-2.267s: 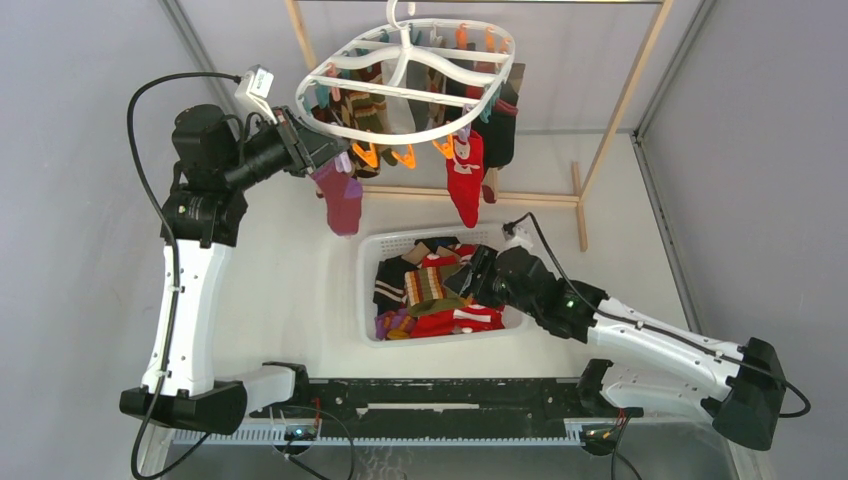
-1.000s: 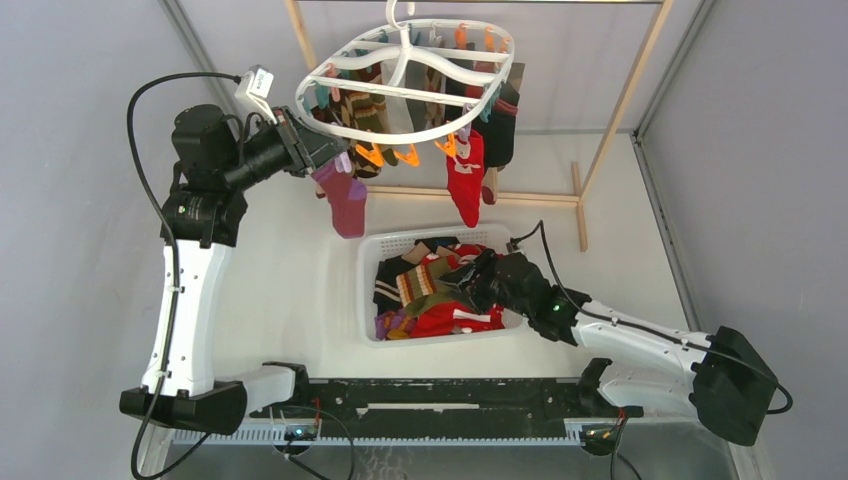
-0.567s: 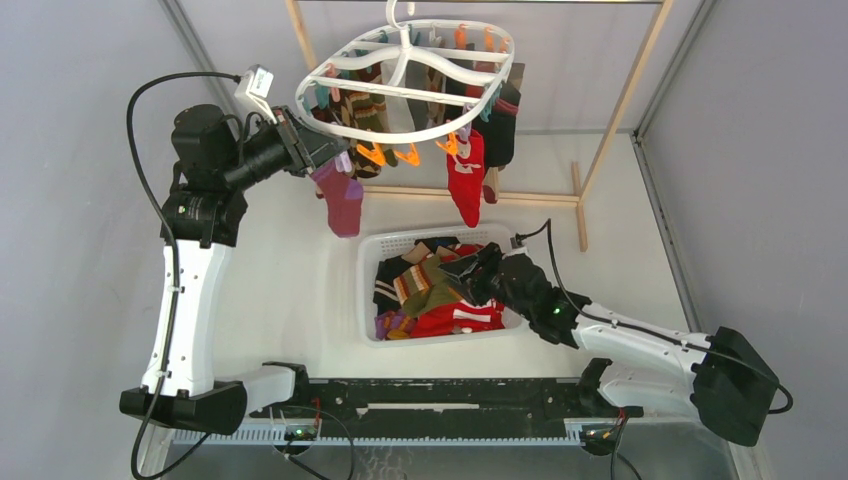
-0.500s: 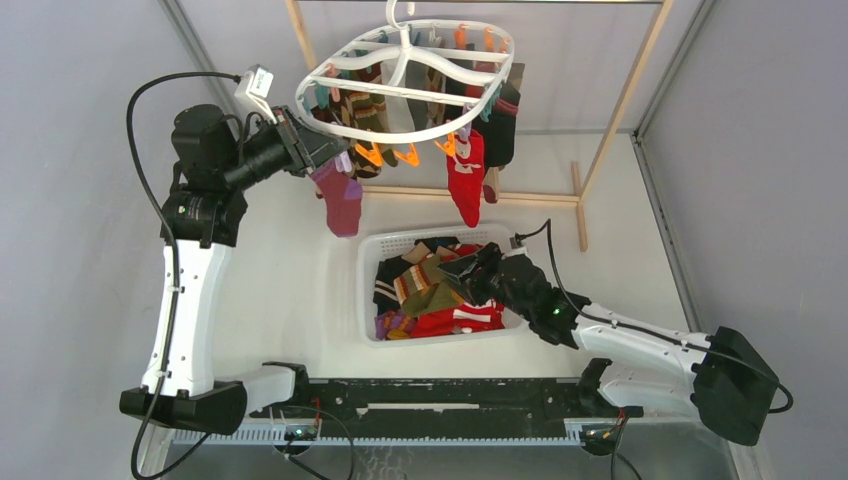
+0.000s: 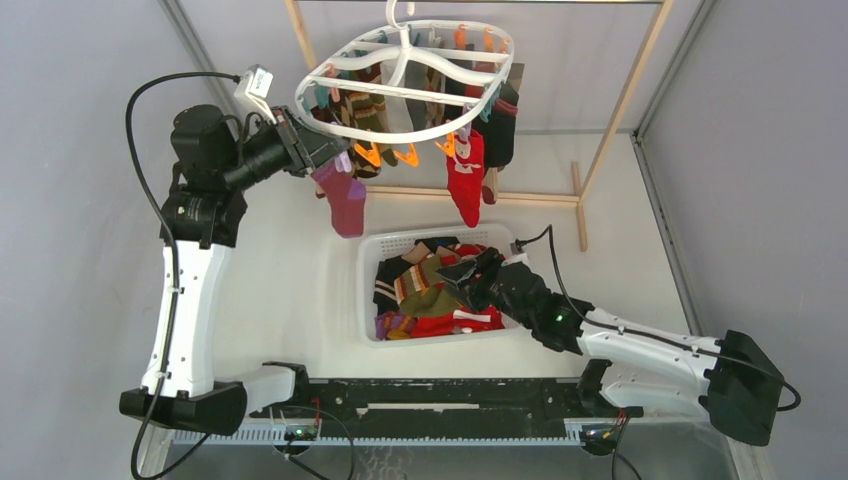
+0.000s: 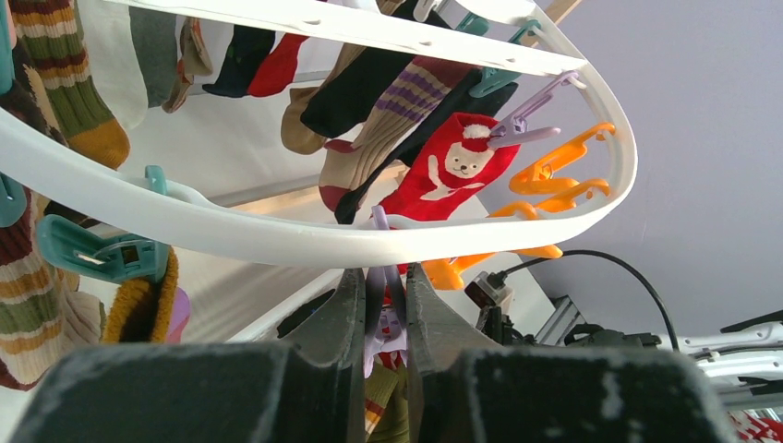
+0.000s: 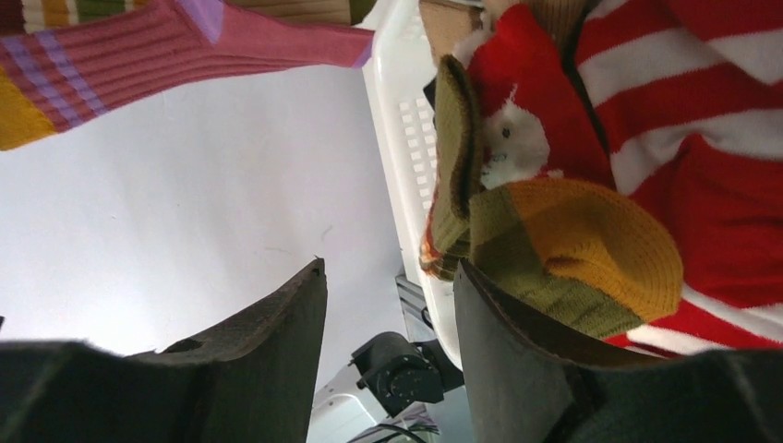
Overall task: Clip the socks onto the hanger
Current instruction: Pick up the sock from the bin.
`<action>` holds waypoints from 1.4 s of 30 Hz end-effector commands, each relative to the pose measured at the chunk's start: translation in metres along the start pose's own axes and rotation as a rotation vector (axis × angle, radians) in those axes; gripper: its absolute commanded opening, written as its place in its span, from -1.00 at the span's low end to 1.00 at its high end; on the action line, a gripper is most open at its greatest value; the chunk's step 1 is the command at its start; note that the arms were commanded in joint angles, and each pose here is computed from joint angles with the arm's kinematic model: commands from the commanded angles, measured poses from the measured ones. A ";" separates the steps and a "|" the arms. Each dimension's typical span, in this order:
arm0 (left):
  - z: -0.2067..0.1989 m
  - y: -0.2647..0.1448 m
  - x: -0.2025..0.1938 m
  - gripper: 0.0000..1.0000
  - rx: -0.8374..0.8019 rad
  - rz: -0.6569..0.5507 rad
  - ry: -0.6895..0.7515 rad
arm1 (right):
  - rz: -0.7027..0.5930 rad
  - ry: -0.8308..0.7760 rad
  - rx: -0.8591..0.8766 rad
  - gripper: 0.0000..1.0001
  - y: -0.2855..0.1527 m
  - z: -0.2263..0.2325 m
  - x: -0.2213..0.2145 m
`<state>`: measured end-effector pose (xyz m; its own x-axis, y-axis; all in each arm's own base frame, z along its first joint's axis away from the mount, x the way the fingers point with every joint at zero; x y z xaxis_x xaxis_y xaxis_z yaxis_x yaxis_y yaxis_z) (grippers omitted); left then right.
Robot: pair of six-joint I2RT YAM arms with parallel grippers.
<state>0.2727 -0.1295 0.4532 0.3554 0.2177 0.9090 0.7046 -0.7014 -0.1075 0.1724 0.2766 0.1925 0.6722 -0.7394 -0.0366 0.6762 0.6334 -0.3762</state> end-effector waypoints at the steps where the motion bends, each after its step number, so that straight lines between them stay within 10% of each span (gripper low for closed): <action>1: -0.021 -0.014 0.012 -0.85 -0.055 -0.049 0.057 | -0.010 -0.023 0.031 0.20 -0.007 0.025 -0.009; 42: -0.023 -0.015 0.013 -0.84 -0.063 -0.048 0.065 | -0.060 -0.092 -0.173 0.11 0.028 0.012 0.000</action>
<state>0.2655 -0.1296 0.4596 0.3327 0.2174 0.9176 0.7002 -0.7088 -0.0860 0.1904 0.2911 0.1698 0.6524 -0.7556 0.0585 0.6463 0.5143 -0.5638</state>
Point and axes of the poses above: each gripper's point midway between its finger pads, its own y axis out along the fingers, its own z axis along the line the jaws close on, x = y × z, the point moved 4 cm from there along -y, back along the fingers, and after that the axes turned 7 degrees about y, right-handed, at the moved point
